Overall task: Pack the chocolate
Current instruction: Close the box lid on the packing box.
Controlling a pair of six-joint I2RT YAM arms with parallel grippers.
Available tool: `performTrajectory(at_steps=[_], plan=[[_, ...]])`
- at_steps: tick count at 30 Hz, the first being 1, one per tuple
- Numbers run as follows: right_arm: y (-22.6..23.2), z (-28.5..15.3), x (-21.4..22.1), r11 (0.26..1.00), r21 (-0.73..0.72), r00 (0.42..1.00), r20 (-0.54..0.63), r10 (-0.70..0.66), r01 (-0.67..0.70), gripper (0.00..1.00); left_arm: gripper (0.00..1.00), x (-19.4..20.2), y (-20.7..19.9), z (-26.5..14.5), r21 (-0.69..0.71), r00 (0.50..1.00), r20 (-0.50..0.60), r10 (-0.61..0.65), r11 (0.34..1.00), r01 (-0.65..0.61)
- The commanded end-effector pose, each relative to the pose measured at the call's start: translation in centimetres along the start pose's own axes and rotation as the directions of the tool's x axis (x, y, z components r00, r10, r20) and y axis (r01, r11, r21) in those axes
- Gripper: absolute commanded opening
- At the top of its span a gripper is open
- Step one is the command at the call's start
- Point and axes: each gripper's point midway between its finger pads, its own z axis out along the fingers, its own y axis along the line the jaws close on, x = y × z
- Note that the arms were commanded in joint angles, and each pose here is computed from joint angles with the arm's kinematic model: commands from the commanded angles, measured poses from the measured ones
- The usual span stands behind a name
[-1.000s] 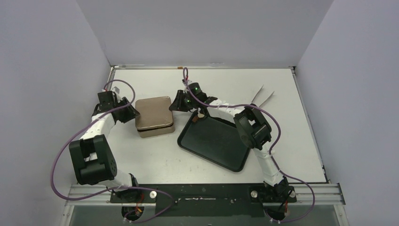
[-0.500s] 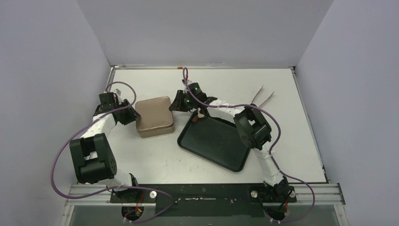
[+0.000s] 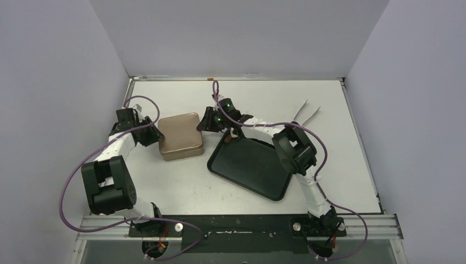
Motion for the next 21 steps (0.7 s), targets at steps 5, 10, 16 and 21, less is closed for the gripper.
performTrajectory(at_steps=[5,10,16,21], plan=[[4.5,-2.4,-3.0,0.997,-0.067,0.995,0.094,-0.043,0.05,0.27,0.33,0.3,-0.3,-0.7,0.003,1.0,0.005,0.03,1.0,-0.03],[3.8,-2.5,-2.9,0.998,-0.037,0.995,0.094,-0.038,0.042,0.32,0.41,0.2,-0.4,-0.9,0.006,0.999,0.006,0.032,0.999,-0.032],[2.9,-2.6,-3.0,0.999,-0.002,0.995,0.094,-0.034,0.034,0.32,0.49,-1.1,-0.9,-1.7,0.003,0.998,0.036,0.045,0.999,-0.045],[2.1,-1.7,-2.7,0.999,-0.007,0.997,0.071,-0.033,0.034,0.31,0.51,-1.1,-1.0,-1.4,0.007,0.998,0.03,0.048,0.999,-0.048]])
